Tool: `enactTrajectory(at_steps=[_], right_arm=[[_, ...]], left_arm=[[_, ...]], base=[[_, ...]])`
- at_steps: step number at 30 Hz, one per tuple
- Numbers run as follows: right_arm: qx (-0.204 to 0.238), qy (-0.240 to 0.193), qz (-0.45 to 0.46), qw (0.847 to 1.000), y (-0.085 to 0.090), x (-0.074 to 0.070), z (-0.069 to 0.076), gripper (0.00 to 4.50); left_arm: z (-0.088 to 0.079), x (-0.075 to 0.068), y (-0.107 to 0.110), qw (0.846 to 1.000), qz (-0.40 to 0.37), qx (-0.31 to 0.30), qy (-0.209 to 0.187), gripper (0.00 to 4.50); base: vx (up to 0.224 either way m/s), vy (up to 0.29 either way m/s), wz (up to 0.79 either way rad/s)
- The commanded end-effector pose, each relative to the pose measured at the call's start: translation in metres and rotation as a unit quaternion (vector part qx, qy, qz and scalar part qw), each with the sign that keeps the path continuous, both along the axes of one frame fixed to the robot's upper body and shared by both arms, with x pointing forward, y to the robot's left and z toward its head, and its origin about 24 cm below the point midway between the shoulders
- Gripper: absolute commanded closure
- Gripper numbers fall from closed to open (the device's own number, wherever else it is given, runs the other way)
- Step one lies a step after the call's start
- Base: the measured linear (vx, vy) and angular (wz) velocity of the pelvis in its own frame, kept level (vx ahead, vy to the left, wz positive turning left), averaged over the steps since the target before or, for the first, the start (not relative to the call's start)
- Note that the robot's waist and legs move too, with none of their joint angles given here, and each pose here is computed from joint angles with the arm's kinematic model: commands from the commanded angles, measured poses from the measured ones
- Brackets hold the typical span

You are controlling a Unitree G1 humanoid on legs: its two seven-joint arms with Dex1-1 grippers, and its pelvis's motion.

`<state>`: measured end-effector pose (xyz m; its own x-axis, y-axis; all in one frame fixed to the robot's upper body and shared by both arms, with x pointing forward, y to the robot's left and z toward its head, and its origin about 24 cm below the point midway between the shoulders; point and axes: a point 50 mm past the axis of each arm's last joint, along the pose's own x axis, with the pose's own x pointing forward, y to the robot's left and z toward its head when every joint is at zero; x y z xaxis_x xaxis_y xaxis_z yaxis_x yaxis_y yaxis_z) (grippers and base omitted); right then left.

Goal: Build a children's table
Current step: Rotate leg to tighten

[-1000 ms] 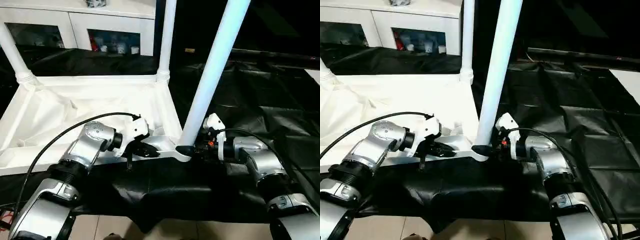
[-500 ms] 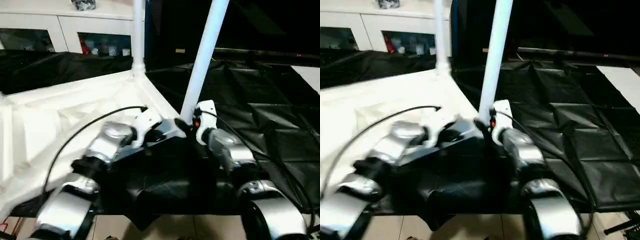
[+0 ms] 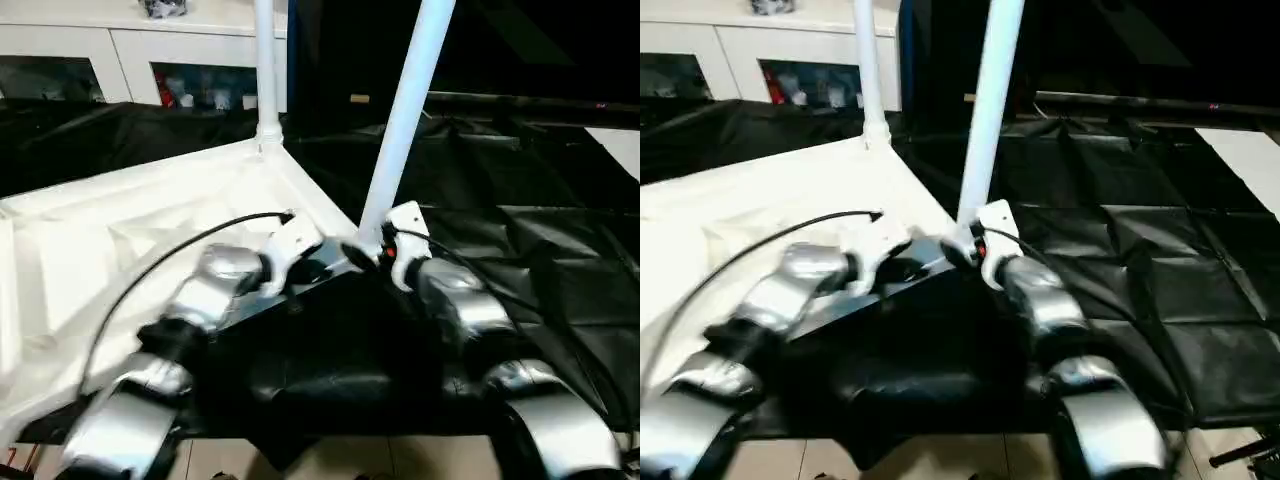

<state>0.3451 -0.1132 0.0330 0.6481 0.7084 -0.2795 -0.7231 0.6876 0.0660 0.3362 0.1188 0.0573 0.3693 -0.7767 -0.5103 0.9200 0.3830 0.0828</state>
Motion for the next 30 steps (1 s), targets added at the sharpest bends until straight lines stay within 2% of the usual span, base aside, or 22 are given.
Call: enactTrajectory(at_steps=[1,2,7,8,13,19,21,30], right_arm=[[0.005,0.021,0.074,0.997,0.008,-0.01,-0.005,0.53],[0.01,0.023,0.115,0.993,0.001,-0.016,-0.002,0.53],[0.014,0.037,0.178,0.983,-0.009,-0.025,0.0,0.53],[0.009,0.049,0.207,0.977,-0.013,-0.03,0.0,0.53],[0.008,0.059,0.223,0.973,-0.015,-0.034,0.0,0.53],[0.031,0.075,0.229,0.97,-0.012,-0.037,0.002,0.95],[0.032,0.076,0.23,0.97,-0.011,-0.037,0.002,1.25],[0.041,0.084,0.211,0.973,-0.009,-0.038,-0.001,1.77]], left_arm=[[0.007,-0.008,-0.016,0.997,-0.074,-0.031,-0.007,4.5],[0.008,-0.009,-0.011,0.996,-0.087,-0.027,-0.003,4.5],[0.008,-0.013,-0.004,0.993,-0.112,-0.019,0.011,4.5],[0.007,-0.015,-0.001,0.993,-0.119,-0.014,0.017,4.5],[0.007,-0.016,0.002,0.992,-0.126,-0.013,0.022,4.5],[0.007,-0.018,0.0,0.991,-0.133,-0.017,0.028,4.5],[0.007,-0.018,0.0,0.991,-0.132,-0.019,0.028,4.5],[0.006,-0.015,-0.006,0.994,-0.099,-0.033,0.019,4.5]], base=[[0.0,0.0,0.0],[0.0,0.0,0.0],[0.0,0.0,0.0],[0.0,0.0,0.0],[0.0,0.0,0.0],[0.0,0.0,0.0],[0.0,0.0,0.0],[0.0,0.0,0.0]])
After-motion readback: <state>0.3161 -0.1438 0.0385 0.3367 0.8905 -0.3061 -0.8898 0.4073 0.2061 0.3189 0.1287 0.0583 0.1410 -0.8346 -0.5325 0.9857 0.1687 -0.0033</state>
